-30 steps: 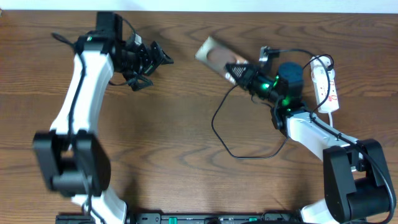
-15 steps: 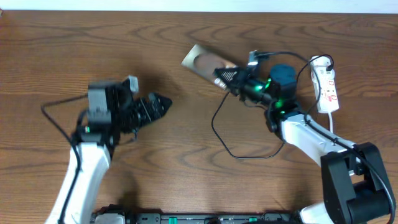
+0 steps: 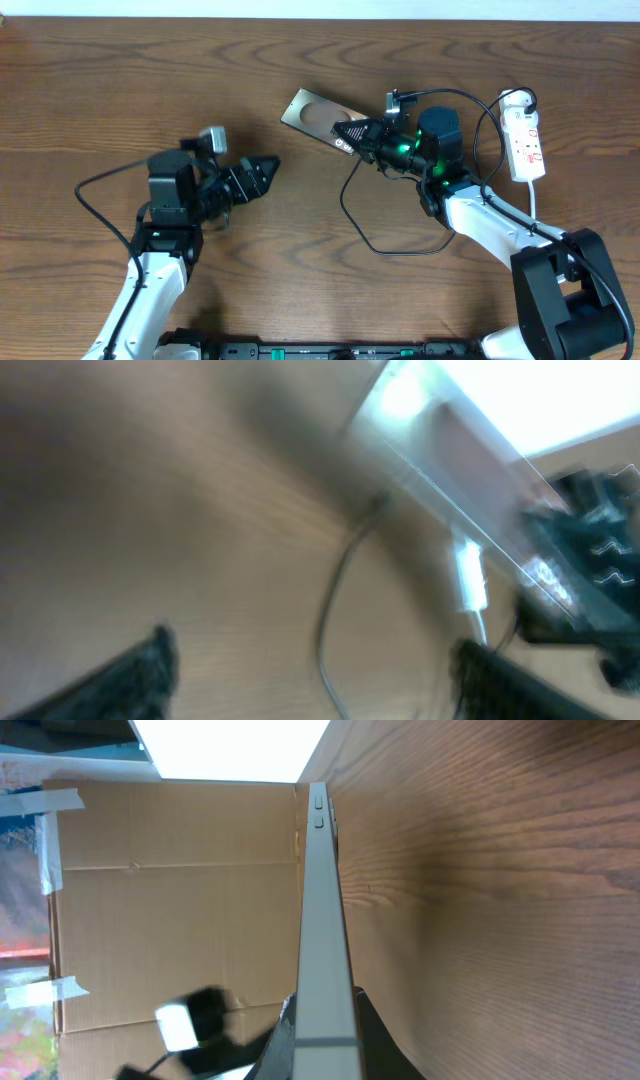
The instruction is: Plug charger to phone and switch on socket
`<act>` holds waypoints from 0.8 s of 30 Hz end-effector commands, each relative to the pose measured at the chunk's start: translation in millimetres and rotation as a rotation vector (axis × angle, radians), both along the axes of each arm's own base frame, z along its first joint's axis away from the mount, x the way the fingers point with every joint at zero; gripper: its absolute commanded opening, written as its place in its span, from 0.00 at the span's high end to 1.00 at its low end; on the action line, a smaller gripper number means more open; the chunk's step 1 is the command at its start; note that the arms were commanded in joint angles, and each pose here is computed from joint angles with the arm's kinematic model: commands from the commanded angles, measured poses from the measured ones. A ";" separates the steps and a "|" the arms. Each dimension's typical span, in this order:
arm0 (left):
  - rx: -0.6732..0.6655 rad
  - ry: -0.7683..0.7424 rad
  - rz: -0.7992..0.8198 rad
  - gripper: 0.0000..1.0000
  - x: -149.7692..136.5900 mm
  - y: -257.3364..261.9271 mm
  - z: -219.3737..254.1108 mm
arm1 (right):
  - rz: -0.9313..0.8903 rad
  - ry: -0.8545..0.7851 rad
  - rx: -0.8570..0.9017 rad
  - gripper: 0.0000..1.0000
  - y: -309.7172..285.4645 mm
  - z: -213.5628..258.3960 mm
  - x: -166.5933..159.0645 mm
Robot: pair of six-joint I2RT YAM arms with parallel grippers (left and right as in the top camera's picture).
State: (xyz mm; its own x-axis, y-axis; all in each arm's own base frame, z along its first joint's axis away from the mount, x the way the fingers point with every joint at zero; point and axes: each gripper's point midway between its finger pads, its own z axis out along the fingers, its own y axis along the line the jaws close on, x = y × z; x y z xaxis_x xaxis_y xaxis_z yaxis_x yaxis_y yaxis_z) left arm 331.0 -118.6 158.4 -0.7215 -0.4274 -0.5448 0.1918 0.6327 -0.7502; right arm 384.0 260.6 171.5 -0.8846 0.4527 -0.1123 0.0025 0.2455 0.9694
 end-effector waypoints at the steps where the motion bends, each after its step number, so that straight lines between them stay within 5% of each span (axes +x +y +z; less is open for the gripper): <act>1: -0.072 -0.188 -0.172 0.25 -5.6 -23.5 44.3 | 0.001 -0.074 0.003 0.99 3.0 18.8 2.5; 2: -0.079 -0.226 -0.163 0.13 -2.0 -23.1 53.1 | -0.004 -0.076 0.001 0.99 3.7 18.8 2.9; 7: -0.113 -0.158 -0.043 0.05 14.3 -12.2 45.6 | -0.022 -0.126 0.012 0.99 6.8 28.5 6.1; 24: -0.338 -0.094 -0.102 0.04 46.1 -46.6 18.3 | -0.024 -0.202 0.101 0.99 23.1 36.8 13.2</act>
